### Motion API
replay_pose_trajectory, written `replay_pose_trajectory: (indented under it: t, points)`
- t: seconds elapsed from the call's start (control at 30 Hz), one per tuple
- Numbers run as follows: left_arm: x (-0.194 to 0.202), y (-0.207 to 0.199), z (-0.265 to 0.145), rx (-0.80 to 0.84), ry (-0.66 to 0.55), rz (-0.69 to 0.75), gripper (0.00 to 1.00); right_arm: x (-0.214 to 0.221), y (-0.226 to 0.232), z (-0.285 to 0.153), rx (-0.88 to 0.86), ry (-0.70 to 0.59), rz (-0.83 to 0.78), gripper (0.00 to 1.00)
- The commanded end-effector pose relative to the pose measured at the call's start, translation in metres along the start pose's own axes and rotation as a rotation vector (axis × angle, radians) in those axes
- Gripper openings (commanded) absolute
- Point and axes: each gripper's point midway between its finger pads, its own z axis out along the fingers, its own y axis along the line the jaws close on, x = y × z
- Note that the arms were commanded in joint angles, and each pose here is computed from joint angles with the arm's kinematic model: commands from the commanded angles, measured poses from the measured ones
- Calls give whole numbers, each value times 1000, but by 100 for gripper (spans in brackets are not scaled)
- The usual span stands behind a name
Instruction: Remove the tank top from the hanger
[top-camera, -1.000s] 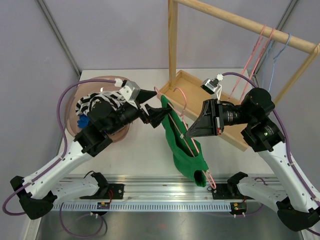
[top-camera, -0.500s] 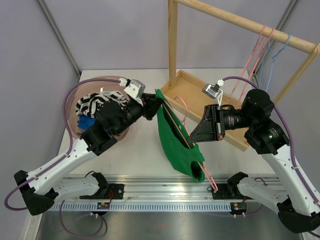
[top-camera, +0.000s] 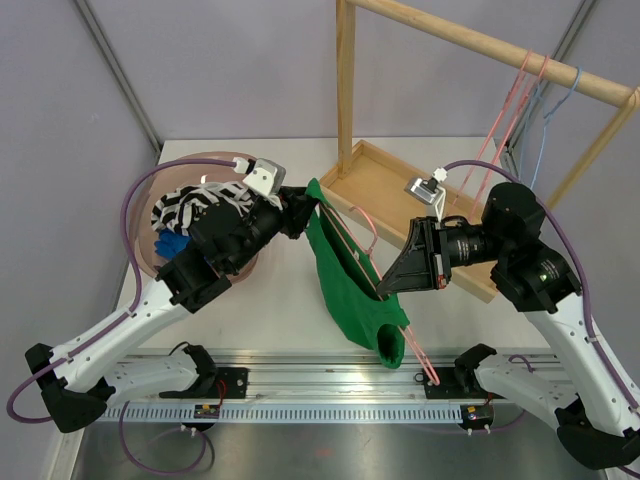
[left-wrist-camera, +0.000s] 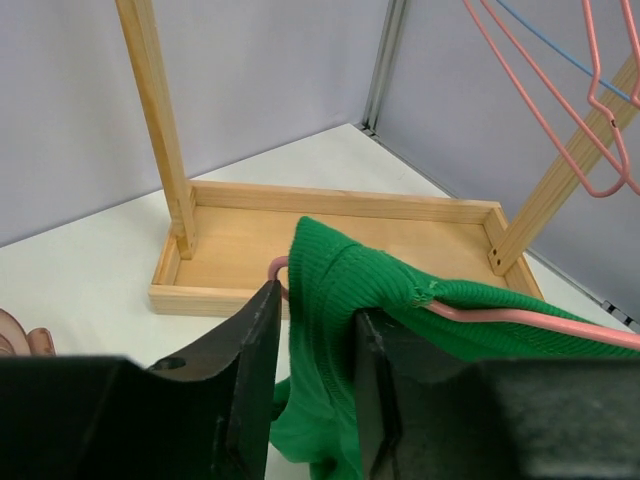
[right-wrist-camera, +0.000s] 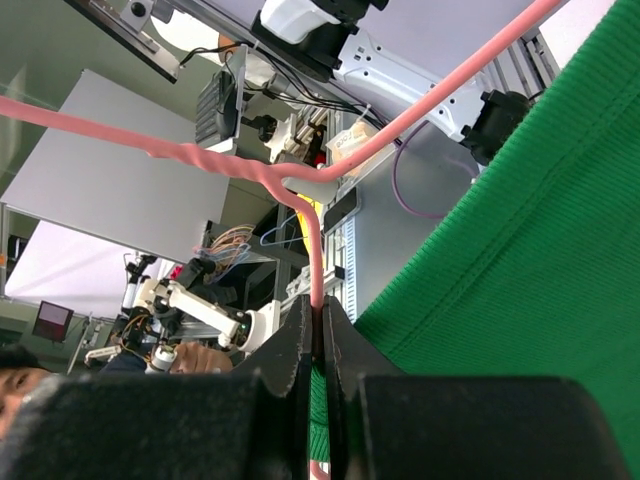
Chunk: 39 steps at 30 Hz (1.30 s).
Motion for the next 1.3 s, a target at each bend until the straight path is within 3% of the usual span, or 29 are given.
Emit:
replay_pose_trajectory:
  t: [0.0, 0.13, 0.17, 0.47, 0.5, 0.6, 0.63, 0.7, 0.8, 0.87, 1.0, 1.1, 1.17, 1.27]
  points:
    - [-24, 8, -5, -44, -93, -8, 35, 12, 12, -5, -23, 27, -35, 0]
    - [-22, 8, -4, -43, -84, -6, 22, 13, 10, -5, -18, 28, -36, 0]
    - [-22, 10, -4, -51, -85, -6, 10, 14, 8, -5, -15, 31, -29, 0]
    - [-27, 33, -10, -179, -94, -7, 3, 22, -5, -6, 26, 41, -9, 0]
    - [-23, 40, -11, -223, -77, -6, 7, 24, -4, -7, 24, 41, -14, 0]
    - [-23, 39, -11, -200, -76, -15, 34, 25, -4, -8, 27, 33, -24, 0]
    - [-21, 35, -10, -179, -72, -14, 46, 26, -3, -8, 24, 34, -21, 0]
    - [-22, 22, -9, -101, -76, -15, 47, 25, -2, -8, 21, 31, -27, 0]
    - [-16, 13, -4, -52, -57, -17, 12, 24, 1, -8, 10, 28, -33, 0]
    - [-15, 18, -1, -90, -55, -33, 1, 25, 3, -8, 1, 34, -32, 0]
    - [-14, 61, -2, -326, -58, -78, 0, 37, 13, -14, -37, 75, -72, 0]
    - [-4, 84, 0, -394, -7, -150, 0, 48, 30, -21, -90, 85, -176, 0]
    - [11, 90, 3, -410, 49, -201, 0, 52, 45, -26, -140, 69, -278, 0]
    - [29, 66, 15, -239, 133, -234, 0, 48, 53, -28, -147, -4, -417, 0]
